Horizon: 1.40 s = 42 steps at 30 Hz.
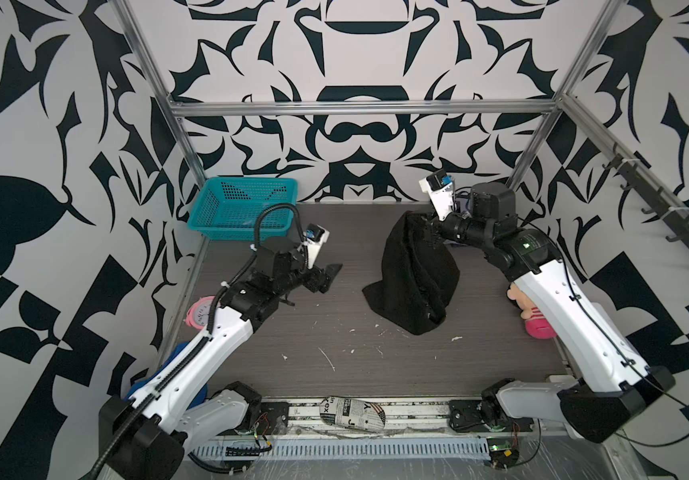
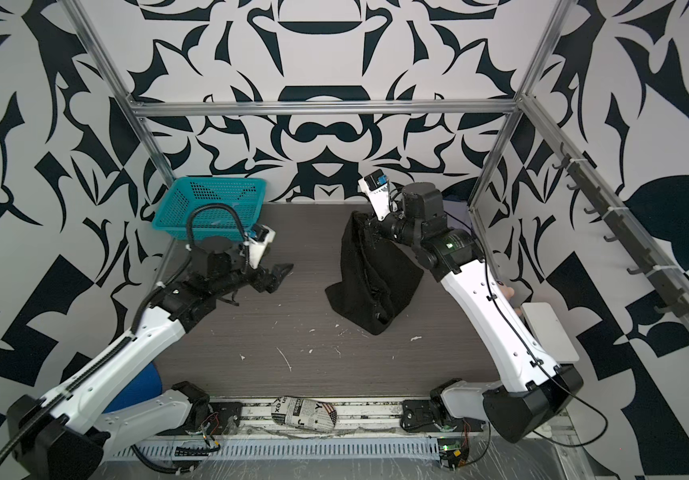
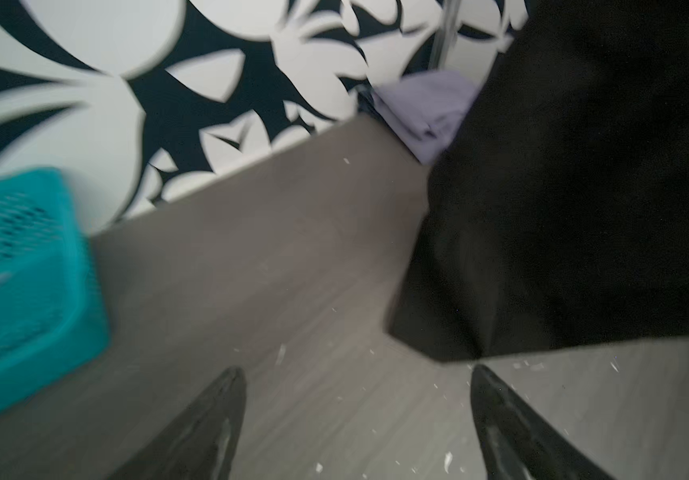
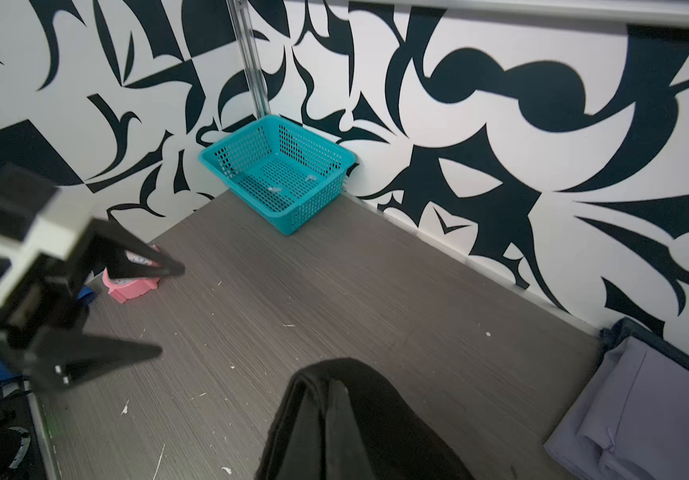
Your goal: Fold and stack the skirts
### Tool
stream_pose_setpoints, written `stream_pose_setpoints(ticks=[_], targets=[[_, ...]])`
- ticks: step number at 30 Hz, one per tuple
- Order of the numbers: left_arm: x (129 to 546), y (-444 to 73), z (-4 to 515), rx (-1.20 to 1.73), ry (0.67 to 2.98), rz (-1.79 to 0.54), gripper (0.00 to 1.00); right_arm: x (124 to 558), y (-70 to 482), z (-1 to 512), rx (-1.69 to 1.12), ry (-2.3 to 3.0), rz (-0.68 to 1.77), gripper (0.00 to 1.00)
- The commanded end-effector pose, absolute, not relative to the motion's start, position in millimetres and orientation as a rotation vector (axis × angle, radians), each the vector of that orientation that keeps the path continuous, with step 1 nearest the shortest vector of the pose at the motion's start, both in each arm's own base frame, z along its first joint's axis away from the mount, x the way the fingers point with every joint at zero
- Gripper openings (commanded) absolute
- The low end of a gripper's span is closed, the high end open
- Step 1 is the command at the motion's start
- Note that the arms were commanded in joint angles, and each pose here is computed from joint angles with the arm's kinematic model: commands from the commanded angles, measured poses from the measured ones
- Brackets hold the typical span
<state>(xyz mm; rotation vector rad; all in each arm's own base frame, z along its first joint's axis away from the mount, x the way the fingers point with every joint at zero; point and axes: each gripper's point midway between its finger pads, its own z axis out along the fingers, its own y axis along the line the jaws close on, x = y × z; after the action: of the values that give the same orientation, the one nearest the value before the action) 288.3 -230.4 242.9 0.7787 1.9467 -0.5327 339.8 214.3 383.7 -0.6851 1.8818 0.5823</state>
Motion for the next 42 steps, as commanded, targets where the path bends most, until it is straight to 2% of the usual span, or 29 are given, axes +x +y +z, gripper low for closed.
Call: stream_pose_setpoints(ticks=[1,7,11,17,19,23,25,27,28,30,32,37,42], targets=[[283,-268,258,0.788,1.853,-0.657,0.93,338,221,410,-0.685,1.788,0.624,0.00],[291,-323,246,0.861,1.867,-0.738,0.98,341,224,408,-0.678,1.789,0.652,0.00],[290,-354,257,0.901,1.820,-0.829,0.99,341,225,408,-0.669,1.795,0.662,0.00],[304,-373,246,0.866,1.880,-0.860,0.98,340,224,409,-0.666,1.792,0.659,0.00],[305,-375,242,0.863,1.886,-0.863,0.92,340,223,408,-0.667,1.792,0.656,0.00],[302,-374,243,0.867,1.873,-0.869,0.72,339,223,407,-0.671,1.793,0.654,0.00],[301,-373,245,0.874,1.875,-0.868,0.69,339,224,408,-0.669,1.788,0.655,0.00],[299,-372,248,0.878,1.869,-0.872,0.52,340,223,408,-0.665,1.789,0.649,0.00],[297,-371,249,0.873,1.864,-0.879,0.49,341,222,408,-0.663,1.788,0.647,0.00],[294,-372,253,0.879,1.844,-0.898,0.29,340,222,408,-0.663,1.788,0.646,0.00],[295,-370,251,0.870,1.851,-0.883,0.00,340,222,411,-0.658,1.783,0.645,0.00],[294,-348,268,0.805,1.813,-0.804,0.00,331,215,420,-0.647,1.766,0.626,0.00],[270,-329,297,0.825,1.749,-0.826,0.00,306,197,444,-0.622,1.727,0.588,0.00]])
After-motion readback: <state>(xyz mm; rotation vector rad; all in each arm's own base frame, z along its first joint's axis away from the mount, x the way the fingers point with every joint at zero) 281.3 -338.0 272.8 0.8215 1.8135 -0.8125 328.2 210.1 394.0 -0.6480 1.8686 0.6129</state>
